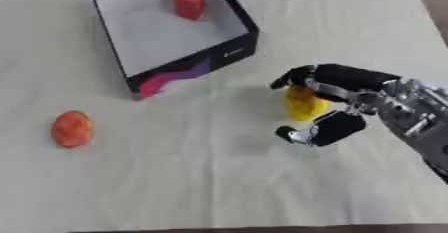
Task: Pick up objects on the table and place them in the box.
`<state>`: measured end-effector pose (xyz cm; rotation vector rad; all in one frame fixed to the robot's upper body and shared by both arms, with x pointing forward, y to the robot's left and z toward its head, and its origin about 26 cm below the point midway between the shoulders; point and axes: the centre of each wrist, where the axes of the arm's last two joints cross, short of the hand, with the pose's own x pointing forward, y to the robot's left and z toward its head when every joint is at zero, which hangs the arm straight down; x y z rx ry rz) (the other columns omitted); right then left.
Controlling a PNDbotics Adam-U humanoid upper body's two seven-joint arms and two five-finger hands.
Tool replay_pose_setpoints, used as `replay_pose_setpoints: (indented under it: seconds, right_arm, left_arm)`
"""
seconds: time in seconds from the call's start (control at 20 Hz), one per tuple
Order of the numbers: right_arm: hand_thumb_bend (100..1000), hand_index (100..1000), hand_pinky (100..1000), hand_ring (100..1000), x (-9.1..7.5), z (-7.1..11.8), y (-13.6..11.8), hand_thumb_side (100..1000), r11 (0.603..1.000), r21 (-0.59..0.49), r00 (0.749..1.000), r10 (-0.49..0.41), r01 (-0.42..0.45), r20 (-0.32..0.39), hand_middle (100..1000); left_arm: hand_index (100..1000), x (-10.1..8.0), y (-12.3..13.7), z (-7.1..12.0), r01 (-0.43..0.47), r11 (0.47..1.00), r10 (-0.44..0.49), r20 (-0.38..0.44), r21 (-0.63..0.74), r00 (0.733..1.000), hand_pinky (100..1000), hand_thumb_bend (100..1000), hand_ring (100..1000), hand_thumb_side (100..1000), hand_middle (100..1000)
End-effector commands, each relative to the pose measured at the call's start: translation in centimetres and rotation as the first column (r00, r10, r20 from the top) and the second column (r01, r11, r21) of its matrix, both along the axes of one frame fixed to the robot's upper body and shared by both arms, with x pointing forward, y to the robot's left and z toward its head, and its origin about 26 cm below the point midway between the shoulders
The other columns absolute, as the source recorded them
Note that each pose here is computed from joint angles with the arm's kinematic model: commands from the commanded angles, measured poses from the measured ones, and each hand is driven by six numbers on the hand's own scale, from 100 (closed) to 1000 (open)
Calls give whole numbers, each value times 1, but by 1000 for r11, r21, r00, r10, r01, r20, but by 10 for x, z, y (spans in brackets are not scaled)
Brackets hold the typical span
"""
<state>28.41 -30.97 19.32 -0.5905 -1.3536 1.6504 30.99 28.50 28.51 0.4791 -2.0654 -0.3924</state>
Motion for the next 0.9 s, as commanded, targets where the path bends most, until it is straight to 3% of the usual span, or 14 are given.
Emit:
replay_pose_setpoints:
  seconds: [0.05,0.4,0.45,0.55,0.7,0.9]
  right_arm:
    - [363,924,939,879,2,5,-3,521,999,-32,1000,4,-4,11,847]
    - [368,927,917,855,3,2,-3,487,999,-47,1000,12,-12,0,847]
    - [354,930,897,845,4,2,-3,392,999,-47,1000,12,-12,-1,846]
    - [335,931,892,839,5,0,-5,337,999,-38,1000,4,-5,-9,839]
    - [312,925,885,832,9,-4,-7,303,1000,-20,1000,-7,7,-16,832]
    - [216,892,853,804,12,-8,-9,270,999,24,999,-29,30,-21,785]
  left_arm:
    - [810,-2,3,8,-5,1000,4,25,6,1000,803,205,760,579,776]
    - [807,-3,1,7,0,1000,0,26,5,1000,803,200,759,579,772]
    - [805,-3,1,7,0,1000,0,26,5,1000,804,194,760,580,770]
    - [803,-3,1,7,1,1000,-1,26,4,1000,805,191,760,582,768]
    - [799,-3,1,6,4,1000,-4,23,5,1000,806,189,760,583,767]
    - [793,-2,1,6,4,1000,-4,23,4,1000,806,186,760,584,764]
